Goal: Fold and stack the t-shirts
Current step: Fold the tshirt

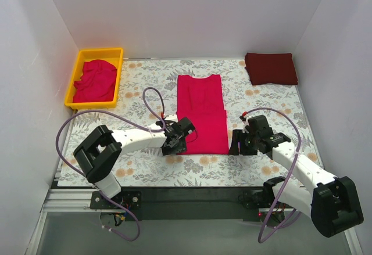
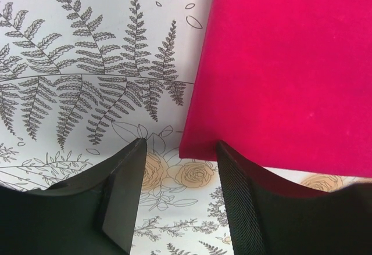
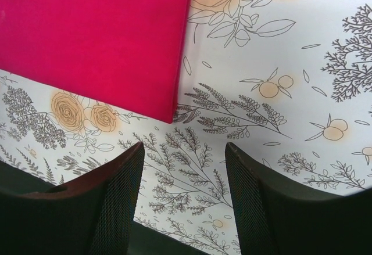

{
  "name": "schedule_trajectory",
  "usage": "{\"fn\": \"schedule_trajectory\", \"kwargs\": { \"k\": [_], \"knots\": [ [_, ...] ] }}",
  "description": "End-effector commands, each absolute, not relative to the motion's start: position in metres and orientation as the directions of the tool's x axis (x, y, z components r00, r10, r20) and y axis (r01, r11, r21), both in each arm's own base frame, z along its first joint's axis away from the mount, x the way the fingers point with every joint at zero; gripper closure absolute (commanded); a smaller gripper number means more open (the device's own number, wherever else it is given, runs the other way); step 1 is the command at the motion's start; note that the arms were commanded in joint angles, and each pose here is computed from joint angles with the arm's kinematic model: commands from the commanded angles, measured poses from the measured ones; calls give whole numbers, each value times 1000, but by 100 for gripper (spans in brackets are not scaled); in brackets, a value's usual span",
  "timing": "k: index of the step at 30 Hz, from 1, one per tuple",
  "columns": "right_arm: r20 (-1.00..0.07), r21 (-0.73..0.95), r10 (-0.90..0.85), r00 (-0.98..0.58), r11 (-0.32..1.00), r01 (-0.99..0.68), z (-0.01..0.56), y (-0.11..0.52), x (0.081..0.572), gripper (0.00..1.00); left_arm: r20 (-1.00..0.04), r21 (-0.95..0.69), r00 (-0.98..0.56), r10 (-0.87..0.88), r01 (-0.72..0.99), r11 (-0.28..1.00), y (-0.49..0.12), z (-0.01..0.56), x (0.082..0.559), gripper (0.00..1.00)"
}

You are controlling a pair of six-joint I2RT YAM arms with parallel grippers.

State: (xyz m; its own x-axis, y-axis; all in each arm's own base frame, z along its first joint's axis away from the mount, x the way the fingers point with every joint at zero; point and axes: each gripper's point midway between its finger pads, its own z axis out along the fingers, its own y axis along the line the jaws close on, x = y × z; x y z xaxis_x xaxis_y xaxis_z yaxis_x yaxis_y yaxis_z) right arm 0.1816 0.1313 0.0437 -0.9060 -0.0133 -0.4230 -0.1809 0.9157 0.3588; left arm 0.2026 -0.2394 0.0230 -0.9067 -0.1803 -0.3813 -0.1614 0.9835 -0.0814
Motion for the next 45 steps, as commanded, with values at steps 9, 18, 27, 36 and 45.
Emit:
{"fn": "schedule_trajectory", "kwargs": {
  "k": [9,18,27,36,45],
  "knots": [
    [-445,317,-19,-895,932,-177,47,135,190,35,-341,17,-933,-117,-130,991,-239,-3,186,51],
    [-457,284,-32,-889,942,-180,49,137,195,36,-273,65,-958,-90,-111,992,-235,-23,166,82],
    [-447,267,-70,-892,941,-208,54,156,202,36,-256,32,-961,-109,-122,992,-233,-16,157,100],
    [-433,181,-75,-898,969,-168,43,153,211,41,-261,19,-959,-110,-119,993,-232,-12,156,100],
    [-412,139,-98,-906,976,-169,32,160,212,54,-258,16,-961,-104,-112,994,-233,-12,155,100]
  ]
}}
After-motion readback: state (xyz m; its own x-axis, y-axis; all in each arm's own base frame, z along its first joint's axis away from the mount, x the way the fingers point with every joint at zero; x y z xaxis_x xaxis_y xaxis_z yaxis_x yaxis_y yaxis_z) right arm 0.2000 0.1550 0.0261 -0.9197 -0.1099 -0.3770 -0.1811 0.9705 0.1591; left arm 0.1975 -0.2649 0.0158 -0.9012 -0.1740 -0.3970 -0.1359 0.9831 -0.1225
